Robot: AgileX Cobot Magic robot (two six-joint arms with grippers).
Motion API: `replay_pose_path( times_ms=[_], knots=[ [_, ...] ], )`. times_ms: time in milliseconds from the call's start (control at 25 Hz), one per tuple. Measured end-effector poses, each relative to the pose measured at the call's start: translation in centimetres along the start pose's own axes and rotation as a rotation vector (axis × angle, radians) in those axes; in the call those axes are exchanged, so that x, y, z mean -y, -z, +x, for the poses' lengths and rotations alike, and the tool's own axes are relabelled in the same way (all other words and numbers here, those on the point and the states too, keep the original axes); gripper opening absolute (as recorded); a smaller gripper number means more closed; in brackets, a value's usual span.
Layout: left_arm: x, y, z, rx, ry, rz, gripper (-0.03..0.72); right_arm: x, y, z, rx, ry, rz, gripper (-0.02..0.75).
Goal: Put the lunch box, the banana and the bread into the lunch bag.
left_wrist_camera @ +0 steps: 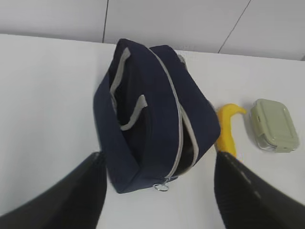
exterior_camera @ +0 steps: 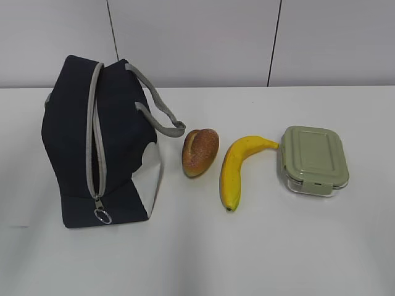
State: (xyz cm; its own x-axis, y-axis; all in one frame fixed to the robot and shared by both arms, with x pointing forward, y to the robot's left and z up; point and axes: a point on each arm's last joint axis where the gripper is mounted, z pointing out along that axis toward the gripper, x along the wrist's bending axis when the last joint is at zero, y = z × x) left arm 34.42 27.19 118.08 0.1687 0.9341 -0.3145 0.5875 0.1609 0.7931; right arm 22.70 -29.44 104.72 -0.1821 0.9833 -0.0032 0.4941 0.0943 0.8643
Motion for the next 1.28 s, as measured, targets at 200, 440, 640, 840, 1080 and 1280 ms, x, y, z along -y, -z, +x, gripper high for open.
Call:
replay_pose_path(
  times_ms=[200, 440, 640, 840, 1080, 1280],
  knots=[
    [-3.8, -4.8, 0.4, 0.035, 0.075, 0.132, 0.505, 0.0, 0.0, 0.0, 0.000, 0.000, 0.000, 0.476],
    [-6.9, -11.9, 1.6, 0.053, 0.146, 0.343, 0.499, 0.0, 0.0, 0.0, 0.000, 0.000, 0.000, 0.476],
    [-8.8, -17.5, 2.7, 0.085, 0.202, 0.456, 0.499, 0.0, 0.0, 0.0, 0.000, 0.000, 0.000, 0.476],
    [-9.2, -22.0, 3.9, 0.089, 0.235, 0.546, 0.499, 0.0, 0.0, 0.0, 0.000, 0.000, 0.000, 0.476],
    [-8.5, -26.0, 5.3, 0.077, 0.266, 0.616, 0.490, 0.0, 0.0, 0.0, 0.000, 0.000, 0.000, 0.476],
    [-7.9, -27.9, 5.9, 0.079, 0.290, 0.651, 0.424, 0.0, 0.0, 0.0, 0.000, 0.000, 0.000, 0.476]
  ],
)
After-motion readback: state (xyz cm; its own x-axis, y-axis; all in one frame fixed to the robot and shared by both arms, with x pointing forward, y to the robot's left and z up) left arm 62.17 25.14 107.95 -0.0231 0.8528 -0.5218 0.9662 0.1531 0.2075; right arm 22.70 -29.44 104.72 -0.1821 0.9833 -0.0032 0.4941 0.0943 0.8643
